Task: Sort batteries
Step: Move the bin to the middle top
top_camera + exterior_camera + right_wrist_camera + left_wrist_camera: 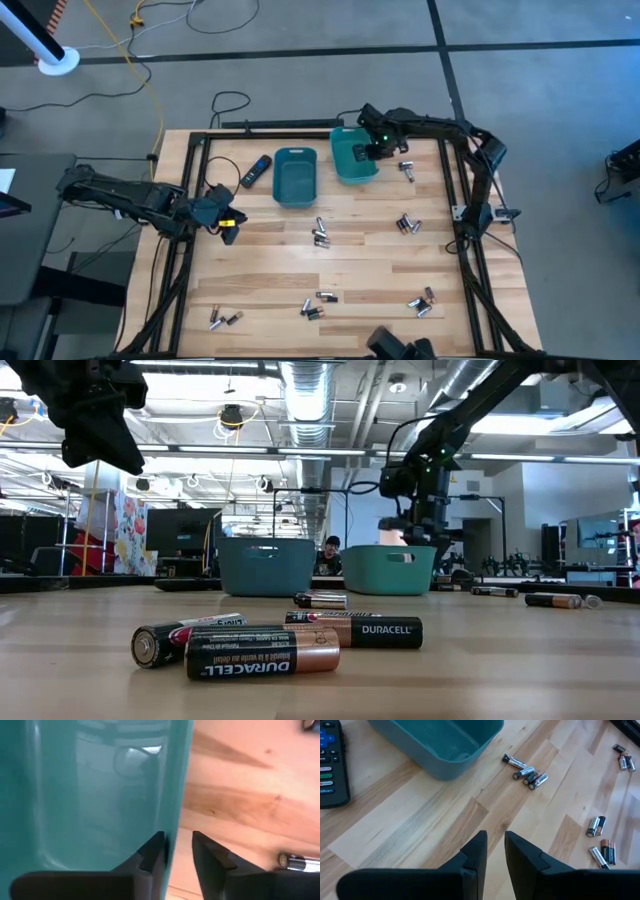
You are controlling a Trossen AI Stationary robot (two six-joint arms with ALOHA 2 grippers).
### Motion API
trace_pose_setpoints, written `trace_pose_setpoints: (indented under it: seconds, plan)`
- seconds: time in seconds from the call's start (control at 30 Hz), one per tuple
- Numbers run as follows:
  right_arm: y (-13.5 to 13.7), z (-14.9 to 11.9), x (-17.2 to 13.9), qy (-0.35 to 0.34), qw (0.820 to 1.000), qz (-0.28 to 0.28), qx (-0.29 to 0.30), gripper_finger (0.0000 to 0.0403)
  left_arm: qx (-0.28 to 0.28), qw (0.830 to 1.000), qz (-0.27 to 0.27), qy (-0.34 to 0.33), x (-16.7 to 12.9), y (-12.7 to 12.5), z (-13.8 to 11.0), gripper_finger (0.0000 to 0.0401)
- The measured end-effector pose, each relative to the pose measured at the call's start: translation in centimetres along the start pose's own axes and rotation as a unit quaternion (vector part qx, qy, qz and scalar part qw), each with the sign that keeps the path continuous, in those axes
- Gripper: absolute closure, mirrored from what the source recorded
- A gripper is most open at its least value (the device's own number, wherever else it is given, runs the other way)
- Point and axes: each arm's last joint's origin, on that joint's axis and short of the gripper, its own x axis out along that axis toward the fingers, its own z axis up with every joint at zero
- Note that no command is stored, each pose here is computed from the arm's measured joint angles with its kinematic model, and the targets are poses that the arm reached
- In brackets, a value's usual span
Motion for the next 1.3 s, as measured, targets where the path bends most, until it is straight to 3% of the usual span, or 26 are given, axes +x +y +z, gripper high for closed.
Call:
trace_pose_setpoints:
  seconds: [0.13, 0.2, 0.5, 0.7, 0.97, 1.3]
  plan:
    - [0.9, -0.9, 0.2, 0.011, 1.000, -0.004, -0.010, 0.0376, -0.016, 1.000, 0.000, 0.000, 0.0, 0.0, 0.0, 0.0340]
    - [1.6, -1.3, 0.0, 0.013, 1.000, 0.001, -0.004, 0.0389, -0.020, 1.000, 0.000, 0.000, 0.0, 0.0, 0.0, 0.0340]
    - [5.5, -5.9, -0.2, 0.045, 0.999, -0.016, 0.009, 0.0398, -0.018, 1.000, 0.008, -0.008, 0.0, 0.1, 0.1, 0.0340]
    - [7.4, -8.0, -0.2, 0.027, 0.997, -0.031, 0.059, 0.0398, -0.014, 1.000, 0.009, -0.009, 0.0, 0.1, 0.1, 0.0340]
    - [6.9, -7.9, -0.3, 0.019, 0.992, -0.052, 0.115, 0.0397, 0.009, 1.000, 0.007, -0.007, 0.0, 0.1, 0.0, 0.0340]
    - [6.6, -7.9, -0.3, 0.023, 0.990, -0.063, 0.124, 0.0390, 0.043, 0.999, 0.007, -0.006, 0.0, 0.0, 0.0, 0.0340]
